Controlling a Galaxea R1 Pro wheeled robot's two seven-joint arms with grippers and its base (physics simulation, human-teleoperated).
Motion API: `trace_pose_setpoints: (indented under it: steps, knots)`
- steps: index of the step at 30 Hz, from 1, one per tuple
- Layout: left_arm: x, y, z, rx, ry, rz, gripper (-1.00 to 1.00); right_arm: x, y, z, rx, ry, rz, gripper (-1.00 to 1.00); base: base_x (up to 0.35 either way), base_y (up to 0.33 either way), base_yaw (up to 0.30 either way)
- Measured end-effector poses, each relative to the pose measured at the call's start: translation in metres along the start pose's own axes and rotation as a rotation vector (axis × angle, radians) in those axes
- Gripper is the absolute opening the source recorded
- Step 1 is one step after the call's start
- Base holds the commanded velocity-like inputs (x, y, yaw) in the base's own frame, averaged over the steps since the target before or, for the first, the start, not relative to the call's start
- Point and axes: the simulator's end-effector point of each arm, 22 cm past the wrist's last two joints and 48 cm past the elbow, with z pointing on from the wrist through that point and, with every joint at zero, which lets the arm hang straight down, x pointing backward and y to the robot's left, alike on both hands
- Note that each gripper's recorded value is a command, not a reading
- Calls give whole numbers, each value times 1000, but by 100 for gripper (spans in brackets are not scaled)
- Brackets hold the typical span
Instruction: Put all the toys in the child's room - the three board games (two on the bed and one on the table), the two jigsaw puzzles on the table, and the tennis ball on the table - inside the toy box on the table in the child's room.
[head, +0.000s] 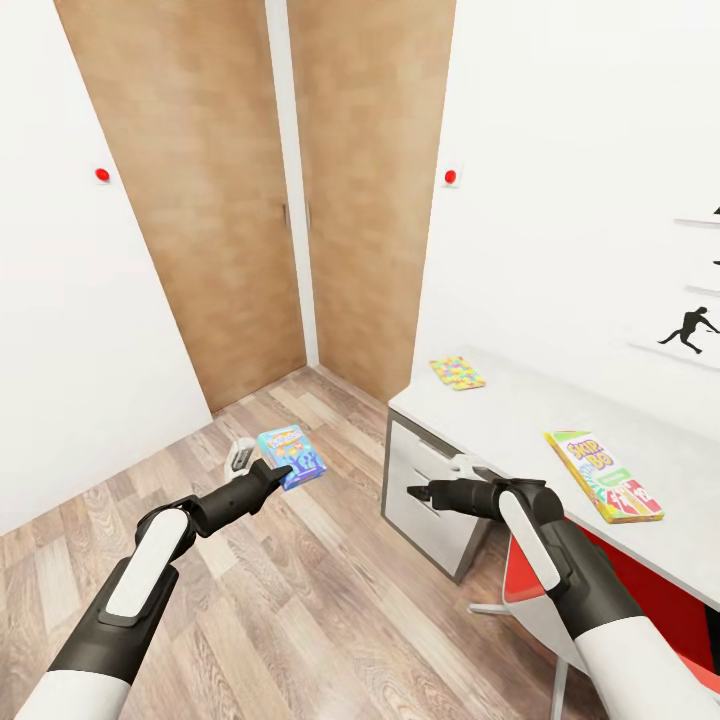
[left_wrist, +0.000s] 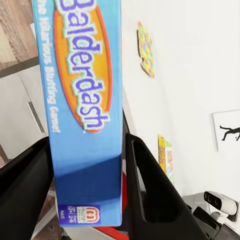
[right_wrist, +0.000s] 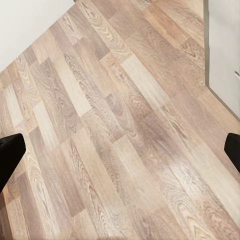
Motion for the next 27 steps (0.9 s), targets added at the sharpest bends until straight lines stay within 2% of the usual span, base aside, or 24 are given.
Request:
trace_pose_setpoints:
  steps: [5,17,23,24,27]
  knots:
    - [6,0,2,7,16,-1,-100,1,5,6,5,2,-8,100,0,0,0]
    - [0,-4,-1,54,2,-19,-100,10,18,14,20,12,-49,100,4,0,0]
    - [0,-11,-2,85,1,-20,-100,9,20,14,19,7,-54,100,151,0,0]
    - [0,-21,-3,133,1,-26,-100,9,20,14,20,7,-55,100,232,0,0]
    - [0,-20,-3,129,1,-19,-100,9,21,13,19,6,-56,100,269,0,0]
